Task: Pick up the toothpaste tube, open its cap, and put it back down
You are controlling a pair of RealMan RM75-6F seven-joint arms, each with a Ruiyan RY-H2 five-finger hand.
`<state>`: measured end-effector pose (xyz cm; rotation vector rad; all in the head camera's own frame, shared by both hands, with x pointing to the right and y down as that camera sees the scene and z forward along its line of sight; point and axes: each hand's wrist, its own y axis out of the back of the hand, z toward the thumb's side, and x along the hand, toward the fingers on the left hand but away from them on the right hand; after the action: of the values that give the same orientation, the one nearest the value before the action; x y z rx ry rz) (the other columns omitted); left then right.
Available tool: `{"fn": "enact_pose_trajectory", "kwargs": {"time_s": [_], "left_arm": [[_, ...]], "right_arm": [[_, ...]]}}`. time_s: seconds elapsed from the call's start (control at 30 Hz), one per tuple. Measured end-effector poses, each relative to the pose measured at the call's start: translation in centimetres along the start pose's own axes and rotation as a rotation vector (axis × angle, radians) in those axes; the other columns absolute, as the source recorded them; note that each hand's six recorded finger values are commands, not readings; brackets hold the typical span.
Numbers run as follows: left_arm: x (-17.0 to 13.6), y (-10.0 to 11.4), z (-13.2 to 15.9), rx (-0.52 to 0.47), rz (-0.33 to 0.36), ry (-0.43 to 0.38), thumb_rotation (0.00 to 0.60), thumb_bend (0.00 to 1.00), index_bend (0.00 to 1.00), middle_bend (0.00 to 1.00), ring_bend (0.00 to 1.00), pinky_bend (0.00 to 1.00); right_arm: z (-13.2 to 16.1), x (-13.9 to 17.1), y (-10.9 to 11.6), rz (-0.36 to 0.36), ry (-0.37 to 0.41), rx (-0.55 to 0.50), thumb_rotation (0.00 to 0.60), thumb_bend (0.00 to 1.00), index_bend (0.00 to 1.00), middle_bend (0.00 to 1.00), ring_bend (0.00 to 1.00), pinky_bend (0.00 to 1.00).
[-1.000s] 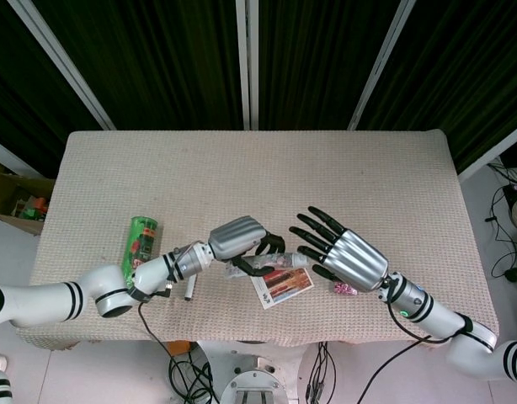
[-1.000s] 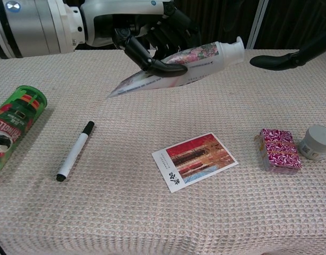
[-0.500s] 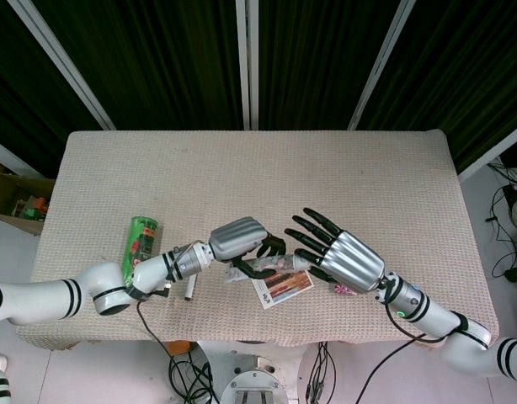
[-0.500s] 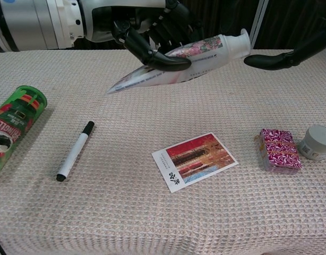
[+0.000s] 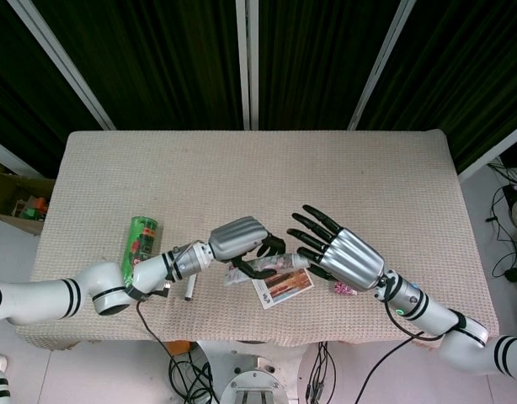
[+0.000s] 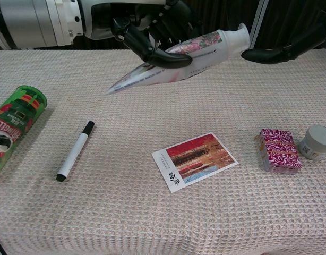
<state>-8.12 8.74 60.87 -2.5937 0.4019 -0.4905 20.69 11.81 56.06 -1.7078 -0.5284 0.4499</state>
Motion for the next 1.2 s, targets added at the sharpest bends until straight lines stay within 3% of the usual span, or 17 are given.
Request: {"fn": "enact_pose_trajectory", "kwargs": {"time_s": [0.23, 1.2], "left_arm": [[0.03, 0.16, -0.24, -0.006, 0.018, 0.009, 0.447, 0.77, 0.64, 0.74, 0.63, 0.67], [0.27, 0.41, -0.51, -0.07, 0.058, -0.01, 0.445, 0.77, 0.64, 0.74, 0.63, 0.67]], "right_arm": [[0.05, -0.21, 0.12, -0.029, -0.013, -0.008, 0.6, 0.27, 0.73, 0.31, 0.07, 0.13], [-0.38, -0.7, 0.5, -0.153, -0.091, -0.04, 0.6, 0.29, 0.73, 0.31, 0.07, 0.13]]}}
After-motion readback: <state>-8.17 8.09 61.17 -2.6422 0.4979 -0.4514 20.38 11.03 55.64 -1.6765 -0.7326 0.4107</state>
